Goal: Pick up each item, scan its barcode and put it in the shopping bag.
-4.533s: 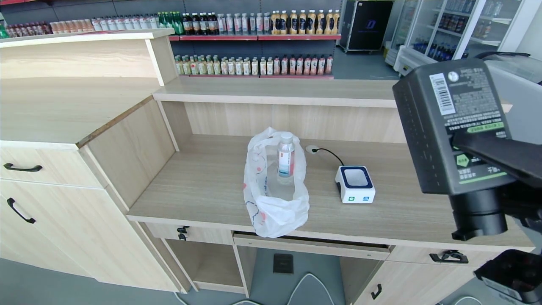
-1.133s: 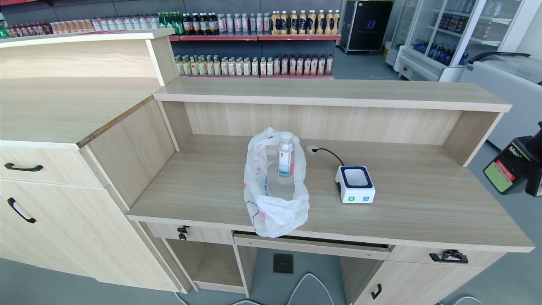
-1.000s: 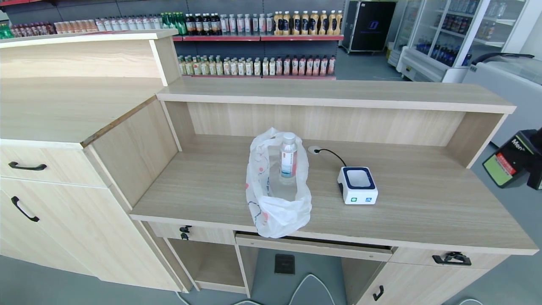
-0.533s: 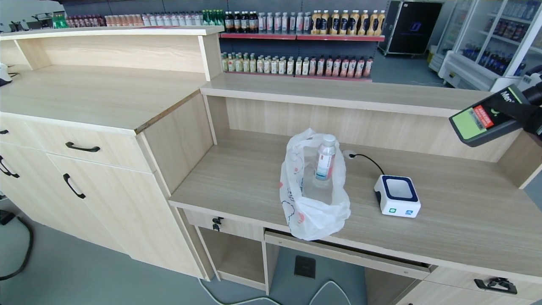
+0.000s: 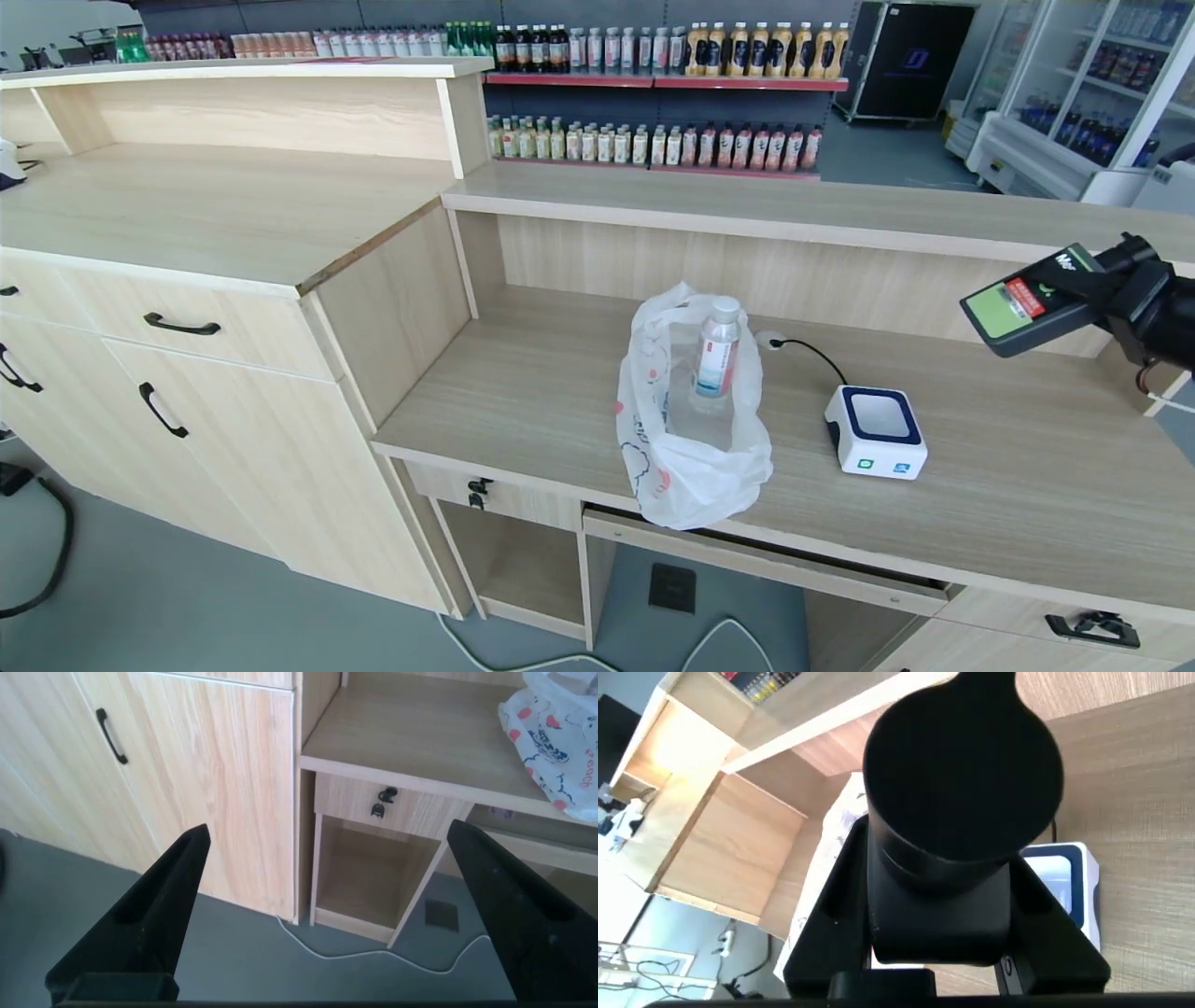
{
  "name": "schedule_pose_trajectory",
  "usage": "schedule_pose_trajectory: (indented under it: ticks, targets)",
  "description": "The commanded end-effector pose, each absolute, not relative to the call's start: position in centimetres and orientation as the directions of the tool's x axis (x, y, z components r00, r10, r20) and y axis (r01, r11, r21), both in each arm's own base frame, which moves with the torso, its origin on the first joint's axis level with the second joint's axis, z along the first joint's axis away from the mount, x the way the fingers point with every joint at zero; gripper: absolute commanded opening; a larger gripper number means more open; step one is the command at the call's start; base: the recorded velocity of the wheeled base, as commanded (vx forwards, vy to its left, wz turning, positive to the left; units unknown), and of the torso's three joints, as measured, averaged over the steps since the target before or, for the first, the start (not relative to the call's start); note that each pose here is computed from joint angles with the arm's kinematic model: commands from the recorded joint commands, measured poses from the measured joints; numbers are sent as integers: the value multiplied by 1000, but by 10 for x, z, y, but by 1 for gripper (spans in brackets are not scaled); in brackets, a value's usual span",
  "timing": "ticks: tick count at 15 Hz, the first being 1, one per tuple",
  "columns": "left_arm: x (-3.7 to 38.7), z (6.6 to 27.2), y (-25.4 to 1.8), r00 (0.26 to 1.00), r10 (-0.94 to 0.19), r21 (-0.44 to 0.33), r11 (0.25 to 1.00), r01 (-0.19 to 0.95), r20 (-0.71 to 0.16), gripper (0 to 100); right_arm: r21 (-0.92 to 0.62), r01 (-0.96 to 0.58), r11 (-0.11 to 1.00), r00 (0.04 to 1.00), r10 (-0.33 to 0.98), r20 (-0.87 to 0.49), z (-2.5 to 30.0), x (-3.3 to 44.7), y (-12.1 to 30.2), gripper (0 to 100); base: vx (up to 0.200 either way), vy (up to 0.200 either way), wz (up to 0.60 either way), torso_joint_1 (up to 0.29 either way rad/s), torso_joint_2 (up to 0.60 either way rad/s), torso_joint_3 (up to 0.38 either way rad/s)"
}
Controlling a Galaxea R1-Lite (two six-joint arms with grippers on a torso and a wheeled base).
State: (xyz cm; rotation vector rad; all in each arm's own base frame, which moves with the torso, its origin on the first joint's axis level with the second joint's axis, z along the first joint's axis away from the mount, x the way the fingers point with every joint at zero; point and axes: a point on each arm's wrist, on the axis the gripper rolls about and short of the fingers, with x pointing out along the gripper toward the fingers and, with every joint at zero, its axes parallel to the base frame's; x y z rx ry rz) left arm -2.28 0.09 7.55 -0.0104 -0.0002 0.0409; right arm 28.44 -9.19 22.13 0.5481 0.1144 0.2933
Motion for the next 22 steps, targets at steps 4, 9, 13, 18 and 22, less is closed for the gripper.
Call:
schedule_pose_trajectory:
  ticks: [4,9,13,18,22]
  targets:
    - [-23,75,1,999,41,-11,999,-41,0,100,543,-207,814,942,315,-114,183,318,-106,0,0,0,0,0,0,0]
    - [-23,75,1,999,41,-11,999,-41,0,100,556,-192,809,931,330,-158,163,322,-113,0,0,0,0,0,0,0]
    - [-23,75,1,999,41,-11,999,-41,0,100,517,-263,815,898,402,-178,147,328,-114,0,0,0,0,0,0,0]
    - [-23,75,1,999,41,-11,999,-41,0,100,515,-243,822,906,382,-182,143,330,-126,0,0,0,0,0,0,0]
    - [-23,75,1,999,41,-11,999,-41,0,100,509,-241,827,911,373,-175,139,332,-130,0,0,0,0,0,0,0]
